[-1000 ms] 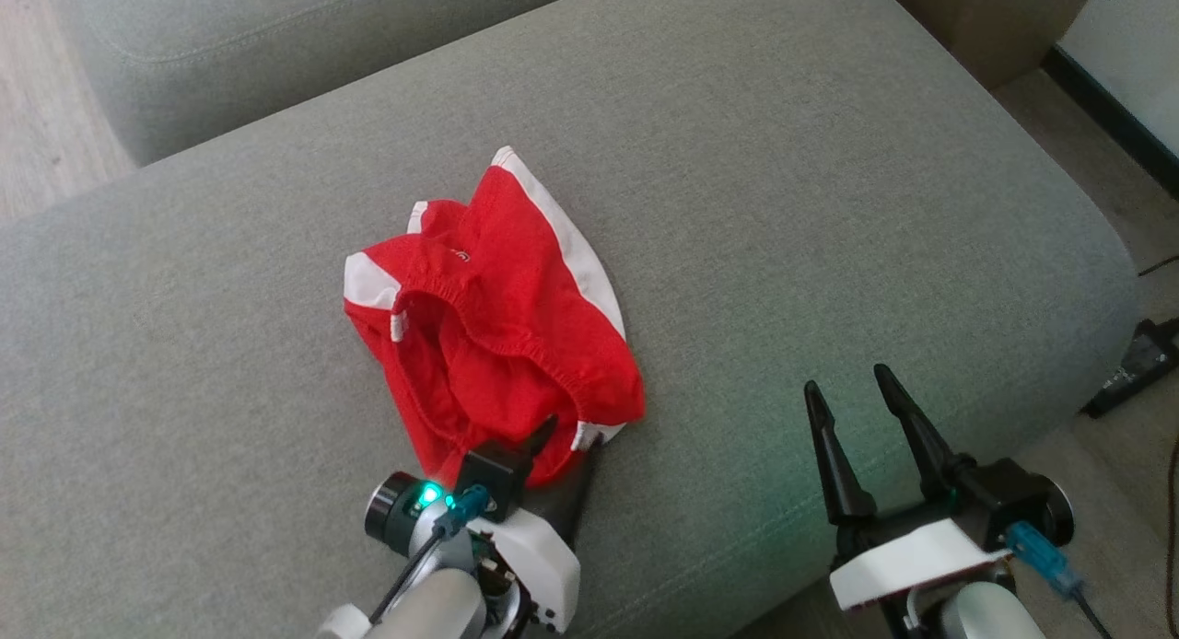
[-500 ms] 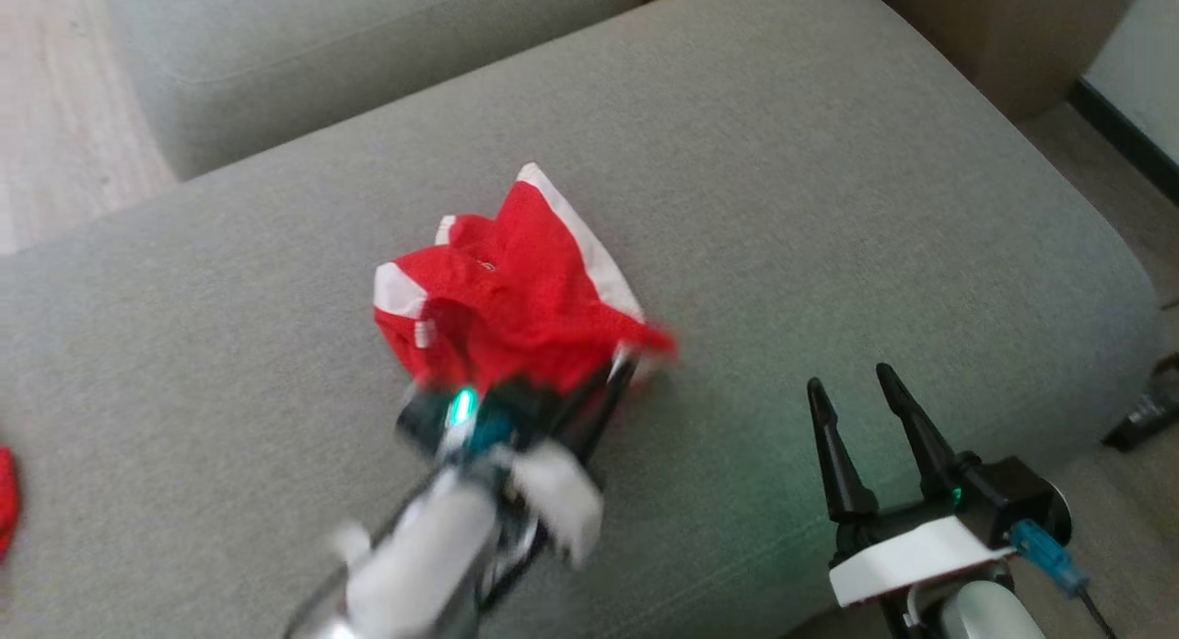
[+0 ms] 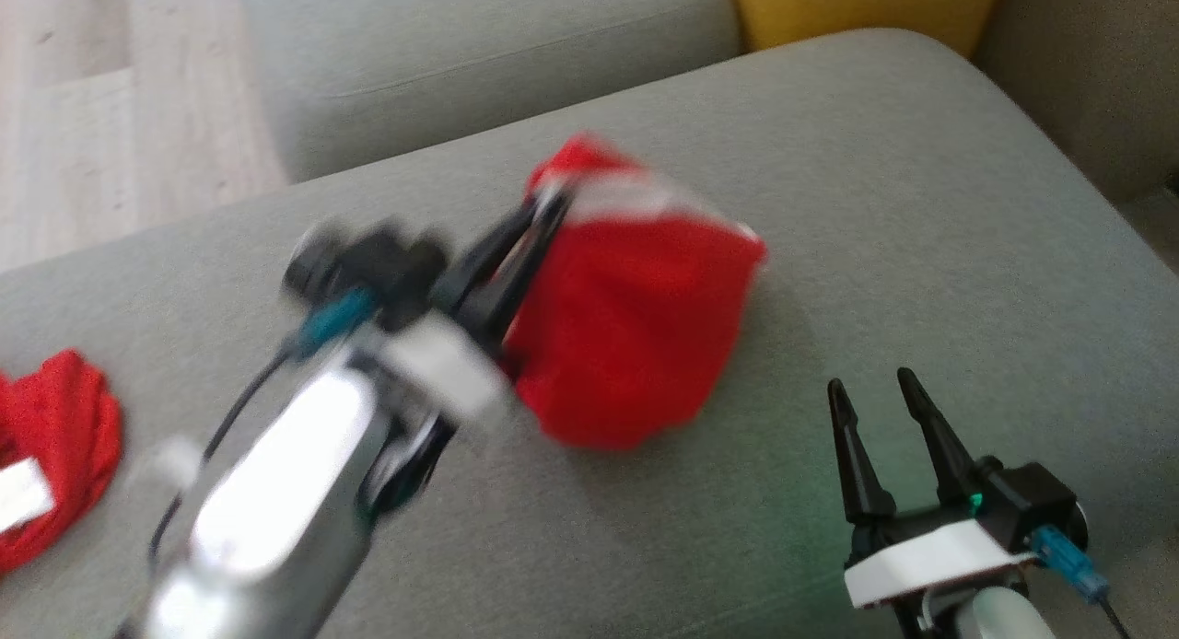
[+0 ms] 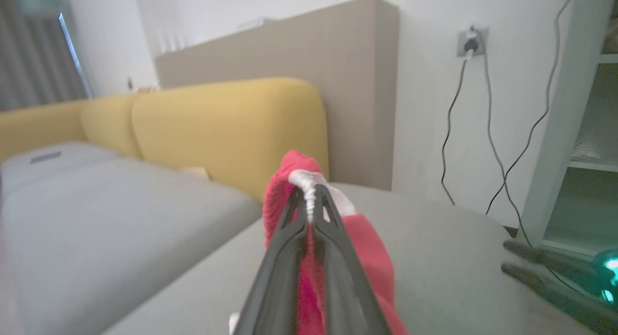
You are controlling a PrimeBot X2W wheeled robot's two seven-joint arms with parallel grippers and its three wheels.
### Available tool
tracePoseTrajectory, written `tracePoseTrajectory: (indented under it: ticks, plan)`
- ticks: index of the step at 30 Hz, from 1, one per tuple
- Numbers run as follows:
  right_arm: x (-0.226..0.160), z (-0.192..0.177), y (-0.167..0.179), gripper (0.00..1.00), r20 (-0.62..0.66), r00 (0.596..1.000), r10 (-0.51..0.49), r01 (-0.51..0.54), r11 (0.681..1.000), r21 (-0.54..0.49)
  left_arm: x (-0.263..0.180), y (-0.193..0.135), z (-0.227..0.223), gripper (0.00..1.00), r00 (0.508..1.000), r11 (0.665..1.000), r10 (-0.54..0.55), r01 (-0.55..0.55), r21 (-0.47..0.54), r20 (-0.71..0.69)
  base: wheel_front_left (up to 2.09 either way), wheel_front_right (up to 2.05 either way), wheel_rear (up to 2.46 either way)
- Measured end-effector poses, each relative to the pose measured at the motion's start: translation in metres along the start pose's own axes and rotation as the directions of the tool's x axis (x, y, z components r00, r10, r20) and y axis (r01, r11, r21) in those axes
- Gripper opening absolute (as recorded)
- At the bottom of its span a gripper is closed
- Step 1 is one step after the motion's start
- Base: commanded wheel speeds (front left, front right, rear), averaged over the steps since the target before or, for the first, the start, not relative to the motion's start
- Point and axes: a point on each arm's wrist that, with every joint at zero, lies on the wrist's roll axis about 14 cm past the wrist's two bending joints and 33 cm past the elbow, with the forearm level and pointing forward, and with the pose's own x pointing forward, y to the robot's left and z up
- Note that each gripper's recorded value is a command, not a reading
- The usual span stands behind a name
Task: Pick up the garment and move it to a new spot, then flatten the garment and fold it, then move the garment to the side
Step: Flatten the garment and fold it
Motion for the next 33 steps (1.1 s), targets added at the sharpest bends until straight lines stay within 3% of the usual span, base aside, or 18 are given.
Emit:
tracePoseTrajectory:
  ticks: [3, 8, 20, 23, 28, 33]
  plan:
    - [0.003, -0.008, 0.011, 1.0, -0.023, 0.999, 0.036, -0.035, 0.999, 0.004, -0.07, 0.024, -0.05, 0.0, 0.973, 0.978, 0.176, -0.191, -0.088, -0.152, 0.0, 0.0, 0.0]
    - [0.006, -0.023, 0.025, 1.0, -0.073, 0.994, 0.086, -0.086, 0.996, 0.004, -0.174, 0.042, -0.104, 0.0, 0.853, 0.897, 0.377, -0.434, -0.086, -0.361, 0.0, 0.0, 0.0]
    - [0.033, -0.059, 0.067, 1.0, -0.207, 0.932, 0.298, -0.282, 0.954, 0.102, -0.267, 0.057, -0.121, 0.0, 0.703, 0.808, 0.542, -0.587, 0.055, -0.46, 0.0, 0.0, 0.0]
    - [0.055, -0.064, 0.081, 1.0, -0.291, 0.875, 0.388, -0.358, 0.921, 0.151, -0.272, 0.057, -0.125, 0.0, 0.688, 0.797, 0.55, -0.603, 0.05, -0.474, 0.0, 0.0, 0.0]
    - [0.105, -0.038, 0.103, 1.0, -0.379, 0.772, 0.51, -0.453, 0.86, 0.234, -0.271, 0.062, -0.127, 0.0, 0.683, 0.785, 0.562, -0.618, 0.043, -0.466, 0.0, 0.0, 0.0]
    - [0.112, -0.056, 0.118, 1.0, -0.577, 0.593, 0.562, -0.511, 0.816, 0.269, -0.267, 0.063, -0.127, 0.0, 0.685, 0.781, 0.569, -0.623, 0.039, -0.455, 0.0, 0.0, 0.0]
